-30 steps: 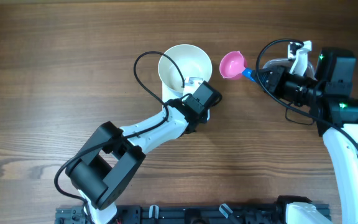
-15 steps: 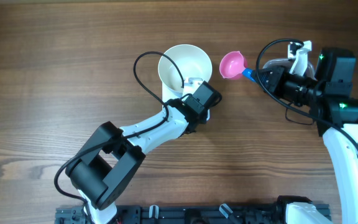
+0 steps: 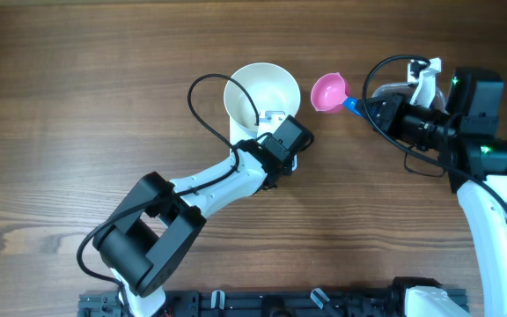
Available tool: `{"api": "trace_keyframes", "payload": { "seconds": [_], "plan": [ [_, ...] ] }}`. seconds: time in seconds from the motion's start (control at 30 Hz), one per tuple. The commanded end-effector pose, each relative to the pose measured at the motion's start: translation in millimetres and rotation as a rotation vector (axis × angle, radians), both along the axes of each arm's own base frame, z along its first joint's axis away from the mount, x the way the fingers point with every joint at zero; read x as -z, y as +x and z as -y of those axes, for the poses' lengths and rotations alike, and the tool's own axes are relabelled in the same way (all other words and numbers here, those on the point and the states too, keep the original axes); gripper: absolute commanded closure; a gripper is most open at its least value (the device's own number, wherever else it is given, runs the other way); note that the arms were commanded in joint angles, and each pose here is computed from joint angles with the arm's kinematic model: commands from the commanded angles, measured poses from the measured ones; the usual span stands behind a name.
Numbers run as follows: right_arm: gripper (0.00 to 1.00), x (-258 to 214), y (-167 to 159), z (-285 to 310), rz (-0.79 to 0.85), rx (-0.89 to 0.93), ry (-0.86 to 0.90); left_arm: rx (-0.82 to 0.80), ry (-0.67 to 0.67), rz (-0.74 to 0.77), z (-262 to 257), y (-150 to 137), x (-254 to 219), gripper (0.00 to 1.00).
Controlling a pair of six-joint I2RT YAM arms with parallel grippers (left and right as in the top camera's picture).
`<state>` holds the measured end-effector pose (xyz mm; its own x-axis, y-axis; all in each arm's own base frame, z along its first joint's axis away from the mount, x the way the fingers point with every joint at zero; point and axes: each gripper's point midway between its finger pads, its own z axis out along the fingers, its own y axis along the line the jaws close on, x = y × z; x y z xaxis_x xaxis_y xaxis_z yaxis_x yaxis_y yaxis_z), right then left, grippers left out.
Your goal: Scoop item into bowl and weigh 150g on scale
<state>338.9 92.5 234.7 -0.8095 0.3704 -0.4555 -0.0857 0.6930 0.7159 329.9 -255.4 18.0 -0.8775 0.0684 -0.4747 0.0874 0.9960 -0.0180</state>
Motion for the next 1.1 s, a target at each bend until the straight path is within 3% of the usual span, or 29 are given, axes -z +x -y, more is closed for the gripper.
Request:
{"api": "trace_keyframes", "payload": {
  "seconds": [0.0, 0.07, 0.13, 0.3, 0.67, 0.83, 0.93, 1.07],
  "plan": [
    [0.95, -12, 1, 2, 0.049, -0.003, -0.02, -0.024, 0.003, -0.011, -7, -2, -1, 0.96],
    [0.96, -12, 1, 2, 0.051, -0.005, -0.022, -0.023, -0.018, 0.011, -7, -2, -19, 0.95],
    [0.96, -12, 1, 2, 0.053, -0.007, -0.025, -0.021, -0.059, 0.055, -7, -2, -49, 0.83],
    [0.96, -12, 1, 2, 0.062, -0.014, -0.033, -0.02, -0.11, 0.104, -7, -2, -80, 0.74],
    [0.96, -12, 1, 2, 0.063, -0.015, -0.035, -0.003, -0.047, -0.022, -5, -12, -28, 0.82],
    [0.96, -12, 1, 2, 0.063, -0.015, -0.034, -0.004, -0.031, -0.045, -3, -10, -7, 0.69],
    [0.96, -12, 1, 2, 0.063, -0.014, -0.035, -0.004, -0.038, -0.036, -1, -8, -7, 0.69],
    [0.96, -11, 2, 3, 0.062, -0.009, -0.039, -0.018, -0.009, -0.026, -5, -4, 2, 0.82]
  ]
}}
